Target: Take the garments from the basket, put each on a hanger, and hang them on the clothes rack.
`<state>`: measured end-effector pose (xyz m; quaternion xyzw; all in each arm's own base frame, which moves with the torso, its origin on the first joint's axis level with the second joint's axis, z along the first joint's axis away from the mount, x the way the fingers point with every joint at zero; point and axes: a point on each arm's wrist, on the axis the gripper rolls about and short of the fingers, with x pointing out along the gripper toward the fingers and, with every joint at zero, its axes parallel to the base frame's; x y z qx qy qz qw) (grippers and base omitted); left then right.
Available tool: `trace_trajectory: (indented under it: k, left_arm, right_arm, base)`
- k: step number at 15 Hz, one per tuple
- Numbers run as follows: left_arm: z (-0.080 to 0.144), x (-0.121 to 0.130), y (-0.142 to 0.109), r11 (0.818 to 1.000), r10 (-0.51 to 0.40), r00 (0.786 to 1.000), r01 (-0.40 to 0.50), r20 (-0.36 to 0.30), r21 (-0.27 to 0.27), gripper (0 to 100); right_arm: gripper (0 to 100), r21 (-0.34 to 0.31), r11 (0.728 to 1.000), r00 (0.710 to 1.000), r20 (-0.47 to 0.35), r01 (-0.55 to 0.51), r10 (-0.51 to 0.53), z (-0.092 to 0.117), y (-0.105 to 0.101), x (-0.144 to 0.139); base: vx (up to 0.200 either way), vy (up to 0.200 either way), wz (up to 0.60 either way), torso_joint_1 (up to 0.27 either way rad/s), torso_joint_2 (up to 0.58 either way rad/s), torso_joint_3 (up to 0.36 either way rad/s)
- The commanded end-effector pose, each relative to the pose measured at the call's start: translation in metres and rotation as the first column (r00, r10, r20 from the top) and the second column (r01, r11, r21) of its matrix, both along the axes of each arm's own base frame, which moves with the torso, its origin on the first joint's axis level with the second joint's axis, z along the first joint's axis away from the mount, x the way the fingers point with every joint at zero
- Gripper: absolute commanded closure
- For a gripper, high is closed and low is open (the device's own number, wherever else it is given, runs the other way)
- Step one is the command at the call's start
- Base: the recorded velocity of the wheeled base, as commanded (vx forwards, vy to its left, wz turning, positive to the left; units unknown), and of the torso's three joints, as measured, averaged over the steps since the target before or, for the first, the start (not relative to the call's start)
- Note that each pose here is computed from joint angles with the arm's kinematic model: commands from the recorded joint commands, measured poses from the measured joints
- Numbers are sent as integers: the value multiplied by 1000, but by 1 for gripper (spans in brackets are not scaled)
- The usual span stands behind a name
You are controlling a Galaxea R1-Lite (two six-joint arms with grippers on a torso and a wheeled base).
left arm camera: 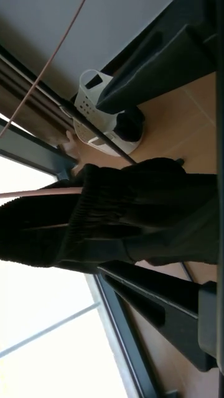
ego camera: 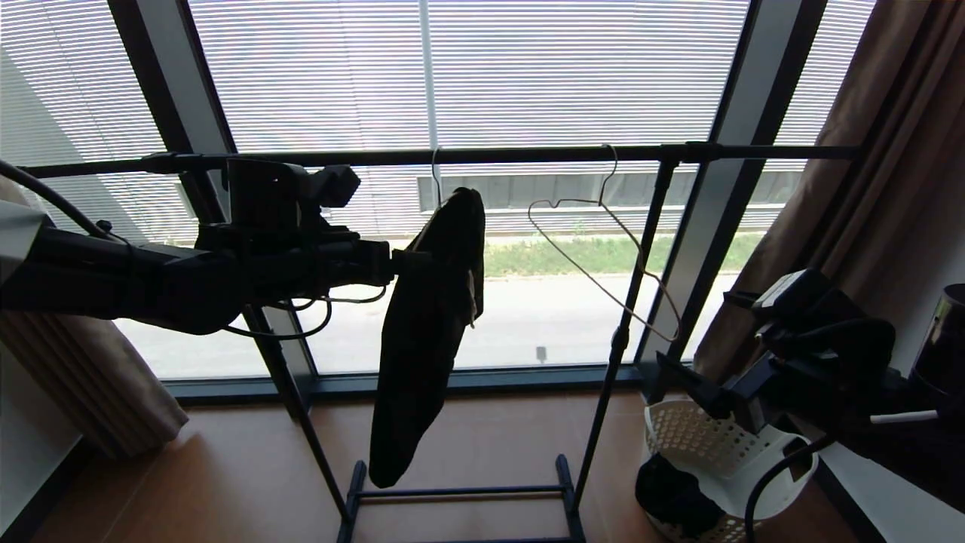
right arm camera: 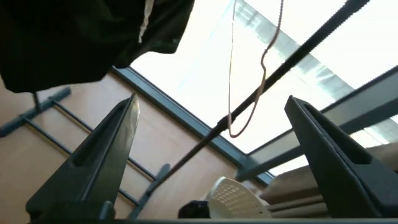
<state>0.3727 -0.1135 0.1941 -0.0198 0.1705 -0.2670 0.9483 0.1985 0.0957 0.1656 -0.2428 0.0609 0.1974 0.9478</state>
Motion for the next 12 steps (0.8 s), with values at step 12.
trace_trajectory:
  k: [12]
  left_arm:
    - [-18,-286,92,981,76,971,-113,227,156,0]
  right_arm:
    - [0,124,964,968,63,236,-245,41,-62,-108]
  base:
    - [0,0,0,0,0,0]
